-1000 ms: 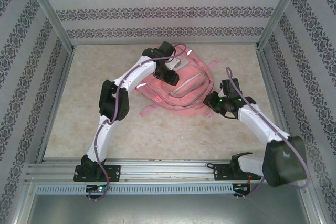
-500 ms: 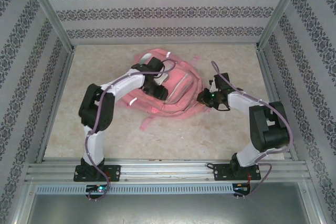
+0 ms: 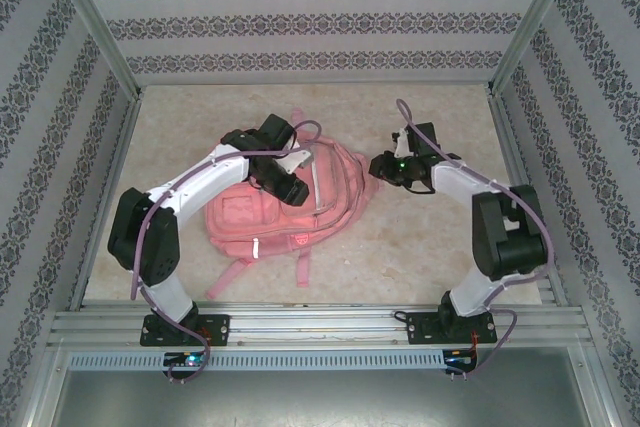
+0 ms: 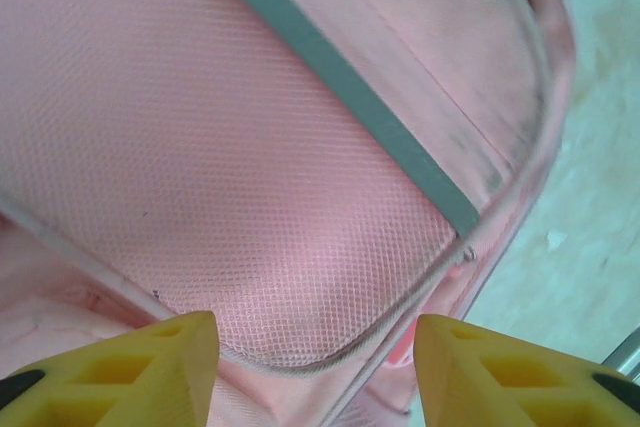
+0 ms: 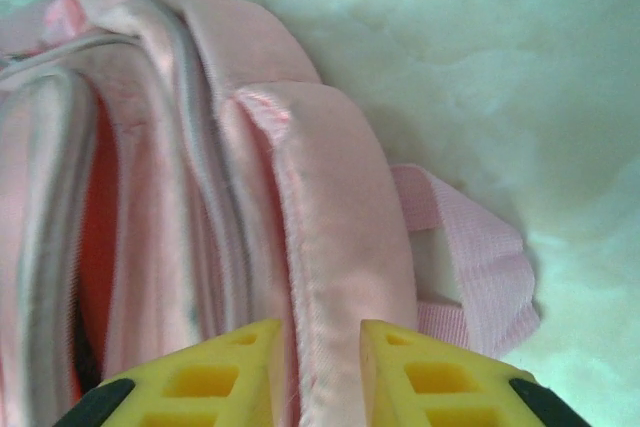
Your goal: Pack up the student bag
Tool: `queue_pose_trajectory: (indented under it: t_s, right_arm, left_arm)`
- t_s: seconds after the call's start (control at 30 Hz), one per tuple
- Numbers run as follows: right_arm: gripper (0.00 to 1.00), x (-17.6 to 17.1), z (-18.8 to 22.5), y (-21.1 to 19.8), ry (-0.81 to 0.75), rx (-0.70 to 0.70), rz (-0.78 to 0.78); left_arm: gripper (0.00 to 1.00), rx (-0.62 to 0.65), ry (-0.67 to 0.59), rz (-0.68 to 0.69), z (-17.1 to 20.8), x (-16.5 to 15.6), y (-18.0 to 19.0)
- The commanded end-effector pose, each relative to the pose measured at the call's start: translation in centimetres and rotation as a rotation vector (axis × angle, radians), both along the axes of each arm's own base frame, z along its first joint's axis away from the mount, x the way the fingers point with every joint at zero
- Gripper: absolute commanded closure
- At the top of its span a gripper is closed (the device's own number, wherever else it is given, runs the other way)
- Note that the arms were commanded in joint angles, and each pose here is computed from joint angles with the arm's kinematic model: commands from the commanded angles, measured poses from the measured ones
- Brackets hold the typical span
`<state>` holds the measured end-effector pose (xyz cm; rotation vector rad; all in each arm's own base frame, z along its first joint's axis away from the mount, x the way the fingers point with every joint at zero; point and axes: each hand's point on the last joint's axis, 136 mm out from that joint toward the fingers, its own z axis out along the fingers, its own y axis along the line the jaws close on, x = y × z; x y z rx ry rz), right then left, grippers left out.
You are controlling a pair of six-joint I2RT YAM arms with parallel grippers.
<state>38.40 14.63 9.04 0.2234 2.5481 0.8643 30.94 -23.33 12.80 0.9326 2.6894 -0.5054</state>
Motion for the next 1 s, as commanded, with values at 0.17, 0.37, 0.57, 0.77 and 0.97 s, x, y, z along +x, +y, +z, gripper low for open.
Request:
queue_pose_trajectory:
  t_s: [0.17, 0.37, 0.57, 0.77, 0.97]
  right_arm:
    - [0.64, -7.2, 2.3, 1.6, -0.081, -0.092, 0.137]
    - [0.56, -10.8, 1.9, 4.8, -0.107, -0.061, 0.242]
    - [0.56, -12.8, 1.5, 7.0, -0.126, 0.015, 0.275]
    - [0.55, -14.5, 2.0, 8.1, -0.221, 0.023, 0.359]
    - [0.53, -16.7, 3.4, 11.4, -0.525, 0.023, 0.619]
  left_arm:
    - [0.44, 0.096, -0.204, -0.544, -3.7, -0.8, -0.6]
    - [0.41, 0.063, -0.245, -0.688, -6.0, -1.8, -2.0]
    - [0.44, 0.020, -0.342, -0.676, -6.8, -1.2, -3.6]
    - [0.85, -0.028, -0.432, -0.772, -5.3, -2.6, -4.0]
    - [1.00, -0.164, -0.383, -0.767, -2.4, -4.1, -4.8]
